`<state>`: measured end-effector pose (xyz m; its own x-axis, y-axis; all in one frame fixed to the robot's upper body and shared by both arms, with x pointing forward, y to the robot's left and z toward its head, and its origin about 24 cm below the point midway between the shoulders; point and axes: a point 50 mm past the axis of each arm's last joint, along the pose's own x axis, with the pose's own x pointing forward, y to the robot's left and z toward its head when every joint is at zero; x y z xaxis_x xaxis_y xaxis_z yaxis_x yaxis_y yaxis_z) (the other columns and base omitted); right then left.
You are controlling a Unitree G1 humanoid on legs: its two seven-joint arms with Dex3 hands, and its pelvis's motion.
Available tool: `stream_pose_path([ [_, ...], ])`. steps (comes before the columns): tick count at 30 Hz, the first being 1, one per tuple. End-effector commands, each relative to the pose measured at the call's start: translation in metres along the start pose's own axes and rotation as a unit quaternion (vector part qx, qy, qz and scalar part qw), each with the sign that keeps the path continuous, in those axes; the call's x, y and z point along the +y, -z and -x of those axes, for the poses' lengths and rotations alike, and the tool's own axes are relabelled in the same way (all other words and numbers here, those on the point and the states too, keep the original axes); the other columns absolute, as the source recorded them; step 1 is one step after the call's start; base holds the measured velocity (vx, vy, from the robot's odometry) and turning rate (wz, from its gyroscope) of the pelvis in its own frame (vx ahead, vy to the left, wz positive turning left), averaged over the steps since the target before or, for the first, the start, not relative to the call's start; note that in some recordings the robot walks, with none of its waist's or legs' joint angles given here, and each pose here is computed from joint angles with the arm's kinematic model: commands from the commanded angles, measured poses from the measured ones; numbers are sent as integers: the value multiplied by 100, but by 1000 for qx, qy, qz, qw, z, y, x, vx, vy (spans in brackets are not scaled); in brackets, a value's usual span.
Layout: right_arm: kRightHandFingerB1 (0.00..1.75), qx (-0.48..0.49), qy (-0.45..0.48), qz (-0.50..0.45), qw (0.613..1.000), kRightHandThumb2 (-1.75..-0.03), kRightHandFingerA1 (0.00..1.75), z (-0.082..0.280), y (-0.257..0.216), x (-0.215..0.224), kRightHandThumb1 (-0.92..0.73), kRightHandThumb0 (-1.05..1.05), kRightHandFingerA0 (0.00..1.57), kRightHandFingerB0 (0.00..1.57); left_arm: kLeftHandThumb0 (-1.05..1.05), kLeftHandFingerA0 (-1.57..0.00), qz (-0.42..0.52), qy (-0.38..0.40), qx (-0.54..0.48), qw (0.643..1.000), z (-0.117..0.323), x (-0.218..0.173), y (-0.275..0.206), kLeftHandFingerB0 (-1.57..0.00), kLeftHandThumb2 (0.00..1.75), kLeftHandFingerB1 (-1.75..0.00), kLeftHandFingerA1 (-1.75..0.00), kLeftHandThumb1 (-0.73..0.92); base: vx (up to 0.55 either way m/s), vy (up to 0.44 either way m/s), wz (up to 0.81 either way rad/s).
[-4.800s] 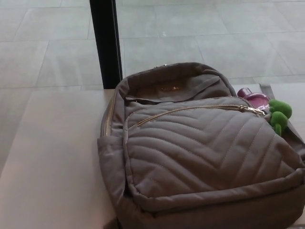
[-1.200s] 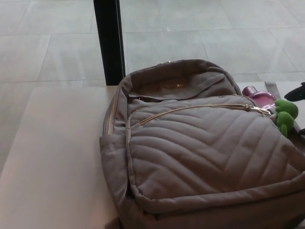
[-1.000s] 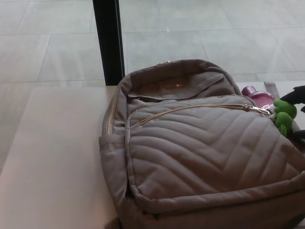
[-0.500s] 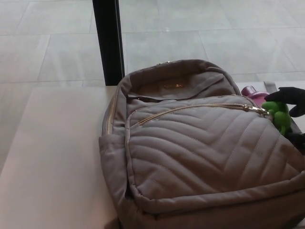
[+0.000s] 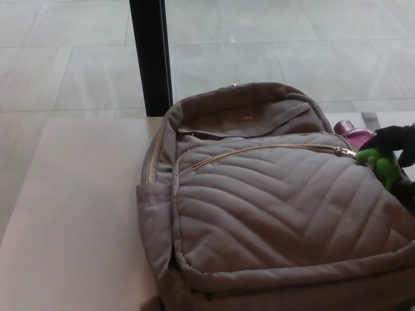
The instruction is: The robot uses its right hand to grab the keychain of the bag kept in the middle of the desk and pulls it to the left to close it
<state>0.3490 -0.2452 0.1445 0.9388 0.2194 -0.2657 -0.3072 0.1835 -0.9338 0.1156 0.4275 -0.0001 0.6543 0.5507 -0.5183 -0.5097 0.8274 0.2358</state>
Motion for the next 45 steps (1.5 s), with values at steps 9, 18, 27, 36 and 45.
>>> stream_pose_path([
  [9, 125, -32, 42, -7, 999, -81, 166, 1, -3, 33, -78, -18, 77, 71, -35, -72, -24, -5, -6, 1000, 2, 3, 7, -58, 86, -69, -76, 41, 0, 0, 0],
  [18, 138, -34, 104, -58, 992, -86, 171, -1, 0, 30, -75, -20, 78, 68, -35, -70, -10, -5, 0, 1000, 5, 3, 13, -55, 88, -68, -76, 43, 0, 0, 0],
  [27, 129, -12, 126, -125, 984, -89, 163, 1, 5, 8, -71, -17, 82, 72, -33, -70, 1, -13, 7, 1000, 8, 8, 18, -55, 89, -69, -77, 44, 0, 0, 0],
  [36, 139, -5, 133, -162, 978, -94, 164, 6, 11, -13, -68, -16, 81, 70, -32, -74, -17, -17, 14, 1000, 8, 15, 19, -61, 59, -60, -67, 67, 0, 0, 0],
  [45, 134, -30, 126, -210, 969, -94, 160, 5, 6, -24, -68, -15, 78, 70, -33, -77, -16, -29, 23, 999, 5, 19, 22, -63, 59, -60, -67, 67, 0, 0, 0],
])
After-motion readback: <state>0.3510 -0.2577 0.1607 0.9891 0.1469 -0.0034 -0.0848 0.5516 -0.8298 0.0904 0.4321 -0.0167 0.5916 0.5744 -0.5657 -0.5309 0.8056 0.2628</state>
